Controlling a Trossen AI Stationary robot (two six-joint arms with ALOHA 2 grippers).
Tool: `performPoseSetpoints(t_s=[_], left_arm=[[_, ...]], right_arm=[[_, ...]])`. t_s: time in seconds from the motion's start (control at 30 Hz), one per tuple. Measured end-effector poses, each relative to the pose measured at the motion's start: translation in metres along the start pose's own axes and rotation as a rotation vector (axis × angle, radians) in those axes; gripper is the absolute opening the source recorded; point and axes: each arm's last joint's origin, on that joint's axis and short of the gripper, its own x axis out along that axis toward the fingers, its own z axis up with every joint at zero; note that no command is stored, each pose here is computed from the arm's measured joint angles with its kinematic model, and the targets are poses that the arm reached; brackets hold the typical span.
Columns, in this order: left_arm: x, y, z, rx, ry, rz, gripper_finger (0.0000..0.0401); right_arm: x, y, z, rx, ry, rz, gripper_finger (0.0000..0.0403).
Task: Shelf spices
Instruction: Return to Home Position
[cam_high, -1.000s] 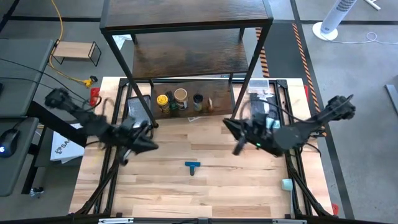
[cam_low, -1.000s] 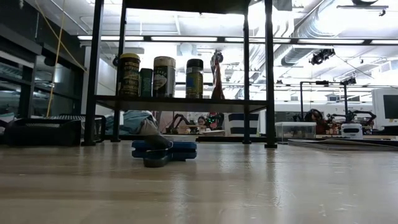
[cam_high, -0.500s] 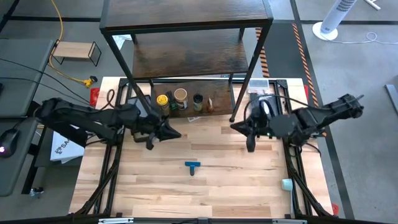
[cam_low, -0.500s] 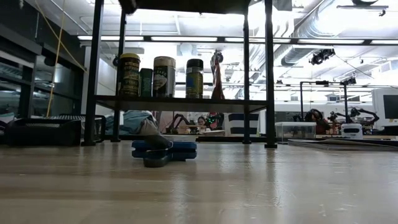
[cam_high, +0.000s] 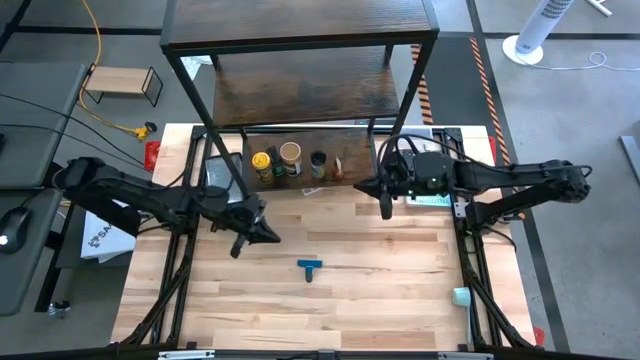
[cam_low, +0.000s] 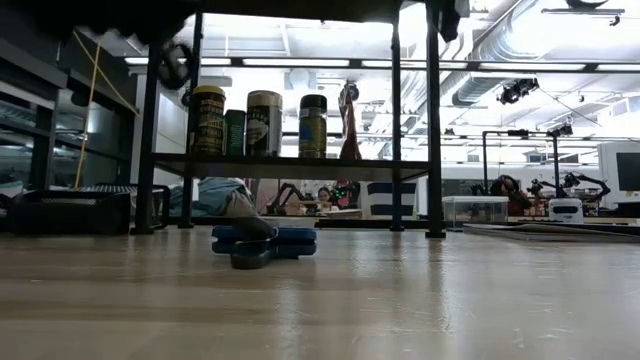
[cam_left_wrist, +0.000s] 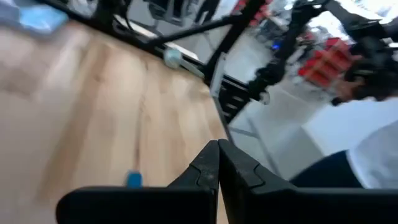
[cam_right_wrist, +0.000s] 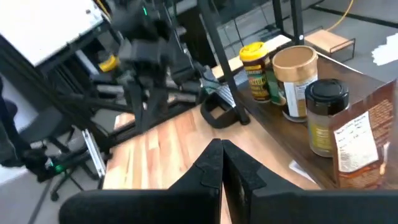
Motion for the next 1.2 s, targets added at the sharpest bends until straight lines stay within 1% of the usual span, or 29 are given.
performPoseSetpoints(t_s=[0.07,0.2,0.33,0.37,0.43,0.5,0.57,0.67,0.77,0.83,0.97,1.07,1.13,1.2], left_arm=[[-0.007,0.008,-0.018,-0.027,-0.008,-0.036,0.0],[-0.028,0.022,-0.054,-0.063,-0.077,-0.095,0.0],[-0.045,0.035,-0.084,-0.104,-0.096,-0.112,0.0],[-0.046,0.036,-0.087,-0.102,-0.076,-0.104,0.0],[-0.049,0.038,-0.092,-0.057,-0.022,-0.079,0.0],[-0.05,0.042,-0.1,-0.031,0.061,-0.03,0.0],[-0.052,0.046,-0.107,-0.046,0.126,0.011,0.0],[-0.052,0.046,-0.107,-0.123,0.133,0.018,0.0],[-0.052,0.046,-0.108,-0.198,0.135,0.028,0.0],[-0.052,0.046,-0.108,-0.2,0.137,0.028,0.0],[-0.052,0.047,-0.108,-0.201,0.131,0.051,0.0],[-0.052,0.048,-0.108,-0.2,0.123,0.065,0.0001],[-0.052,0.048,-0.108,-0.199,0.121,0.064,0.0001],[-0.052,0.048,-0.108,-0.2,0.122,0.065,0.0001]], right_arm=[[0.003,-0.005,-0.004,0.018,-0.013,-0.011,0.0],[0.004,-0.011,-0.005,0.044,-0.053,-0.098,0.0],[0.004,-0.011,-0.001,0.048,-0.111,-0.133,0.0],[0.004,-0.011,0.0,0.048,-0.123,-0.136,0.0],[0.004,-0.011,0.0,0.053,-0.13,-0.152,0.0],[0.004,-0.011,-0.001,0.071,-0.125,-0.156,0.0],[0.004,-0.008,-0.002,0.094,-0.122,-0.146,0.0],[0.001,-0.002,-0.005,0.116,-0.114,-0.116,0.0],[-0.004,0.006,-0.006,0.108,-0.118,-0.095,0.0],[-0.007,0.01,-0.007,0.094,-0.125,-0.087,0.0],[-0.011,0.015,-0.014,0.046,-0.093,-0.099,0.0],[-0.013,0.008,-0.03,0.03,-0.088,-0.086,0.0],[-0.014,-0.004,-0.044,0.048,-0.107,-0.019,0.0],[-0.017,-0.017,-0.062,0.072,-0.165,0.074,0.0]])
